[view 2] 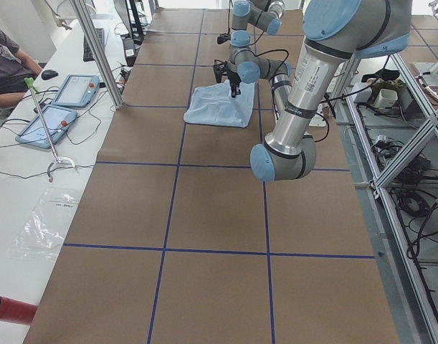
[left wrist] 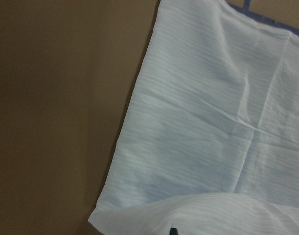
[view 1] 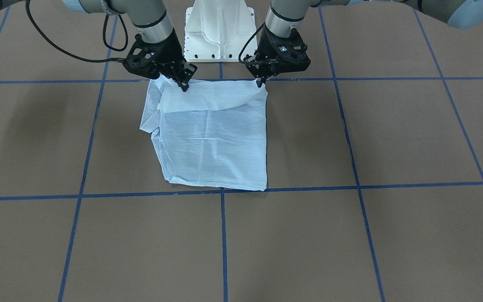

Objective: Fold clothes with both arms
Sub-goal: 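Lift the near edge with both grippers and fold it away from the robot, then lay the folded edge on the far side and open both grippers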

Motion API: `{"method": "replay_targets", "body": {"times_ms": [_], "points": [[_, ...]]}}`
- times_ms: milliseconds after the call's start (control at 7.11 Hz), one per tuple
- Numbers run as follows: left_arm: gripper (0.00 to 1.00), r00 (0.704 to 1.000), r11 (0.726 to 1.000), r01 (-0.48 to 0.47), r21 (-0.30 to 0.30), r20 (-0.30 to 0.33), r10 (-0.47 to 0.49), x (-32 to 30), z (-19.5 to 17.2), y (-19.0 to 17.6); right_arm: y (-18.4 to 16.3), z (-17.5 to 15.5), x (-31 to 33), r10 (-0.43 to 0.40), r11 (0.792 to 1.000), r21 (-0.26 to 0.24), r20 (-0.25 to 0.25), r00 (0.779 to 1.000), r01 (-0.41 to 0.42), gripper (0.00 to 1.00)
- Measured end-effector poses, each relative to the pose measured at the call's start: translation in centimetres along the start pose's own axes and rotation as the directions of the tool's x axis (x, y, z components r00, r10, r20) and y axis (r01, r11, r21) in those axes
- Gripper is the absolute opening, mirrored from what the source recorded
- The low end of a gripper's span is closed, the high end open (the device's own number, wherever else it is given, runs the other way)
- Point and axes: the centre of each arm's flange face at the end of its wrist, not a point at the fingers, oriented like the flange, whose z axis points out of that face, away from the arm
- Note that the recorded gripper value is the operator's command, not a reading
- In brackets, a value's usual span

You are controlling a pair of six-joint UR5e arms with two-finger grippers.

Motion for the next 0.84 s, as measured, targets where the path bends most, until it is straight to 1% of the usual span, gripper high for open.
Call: {"method": "replay_targets", "body": {"times_ms": [141, 422, 563, 844], "points": [[0.00, 1.000, 1.000, 0.003, 0.022, -0.014, -0.003, 0.6, 1.2, -2.1, -1.7, -0.1, -0.9, -0.008, 1.000, 0.025, 0.004, 1.000, 0.008, 0.00], [0.00, 0.999, 0.999, 0.009, 0.046, -0.035, -0.007, 1.2, 2.7, -4.6, -5.0, 0.4, -3.8, -0.006, 0.998, 0.070, 0.001, 1.000, 0.006, 0.00], [0.00, 0.999, 0.998, 0.011, 0.057, -0.041, -0.009, 1.2, 2.7, -5.5, -6.4, 1.6, -5.0, -0.009, 0.996, 0.084, -0.008, 1.000, 0.009, 0.00], [0.00, 0.999, 0.997, 0.015, 0.075, -0.041, -0.012, 1.2, 3.4, -7.3, -9.0, 4.0, -6.1, -0.008, 0.995, 0.103, 0.002, 1.000, 0.008, 0.00]]}}
